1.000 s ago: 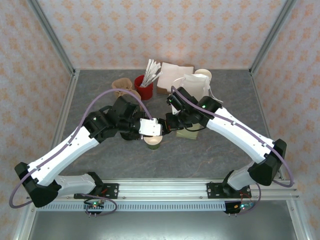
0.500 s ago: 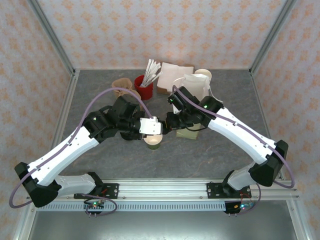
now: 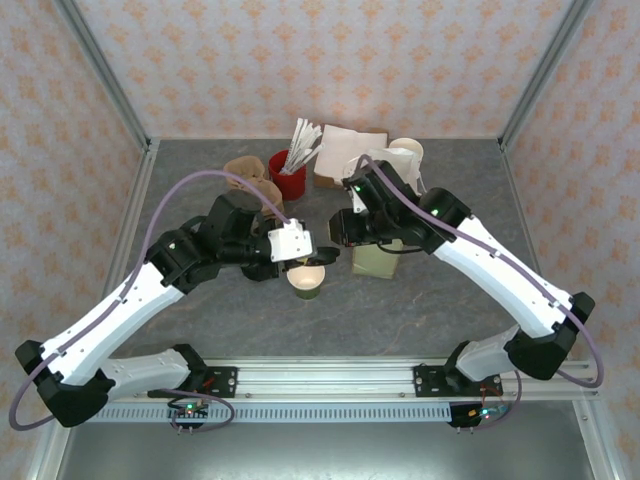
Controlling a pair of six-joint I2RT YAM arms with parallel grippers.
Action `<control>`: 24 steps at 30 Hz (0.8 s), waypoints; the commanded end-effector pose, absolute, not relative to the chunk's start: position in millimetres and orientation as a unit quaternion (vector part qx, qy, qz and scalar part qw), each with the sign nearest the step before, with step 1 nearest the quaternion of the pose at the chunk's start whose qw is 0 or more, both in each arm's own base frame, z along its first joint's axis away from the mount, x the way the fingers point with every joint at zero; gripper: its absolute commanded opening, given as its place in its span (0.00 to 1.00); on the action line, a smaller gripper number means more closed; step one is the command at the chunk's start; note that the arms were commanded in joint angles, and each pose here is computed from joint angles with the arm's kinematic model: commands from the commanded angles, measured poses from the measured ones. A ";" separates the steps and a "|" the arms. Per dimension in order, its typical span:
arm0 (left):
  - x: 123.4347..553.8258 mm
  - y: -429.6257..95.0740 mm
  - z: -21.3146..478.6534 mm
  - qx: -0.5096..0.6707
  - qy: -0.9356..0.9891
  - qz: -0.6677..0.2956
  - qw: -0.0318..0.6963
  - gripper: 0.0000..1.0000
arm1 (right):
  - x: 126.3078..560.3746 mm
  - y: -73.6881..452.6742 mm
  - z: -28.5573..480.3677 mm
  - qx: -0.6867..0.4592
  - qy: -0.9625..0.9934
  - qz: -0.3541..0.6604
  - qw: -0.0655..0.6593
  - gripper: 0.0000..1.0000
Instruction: Pack the takeout coffee
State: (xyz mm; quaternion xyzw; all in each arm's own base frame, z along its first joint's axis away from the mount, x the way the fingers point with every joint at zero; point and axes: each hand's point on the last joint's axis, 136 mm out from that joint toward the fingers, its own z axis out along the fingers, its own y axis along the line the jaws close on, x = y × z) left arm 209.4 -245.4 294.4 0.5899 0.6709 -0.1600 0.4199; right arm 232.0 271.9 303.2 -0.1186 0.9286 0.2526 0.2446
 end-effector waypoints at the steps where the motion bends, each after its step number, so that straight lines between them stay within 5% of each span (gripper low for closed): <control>1: 211.2 -245.1 303.7 0.525 0.704 -0.204 0.433 0.14 | 227.8 268.5 329.5 -0.099 0.910 0.293 0.276 0.28; 9: 222.2 -234.1 297.9 0.343 0.797 -0.290 0.404 0.15 | 212.3 261.5 326.5 -0.057 0.878 0.371 0.297 0.28; 24: 221.6 -206.4 239.2 0.107 0.875 -0.368 0.296 0.11 | 200.2 282.3 244.6 0.016 0.872 0.429 0.235 0.29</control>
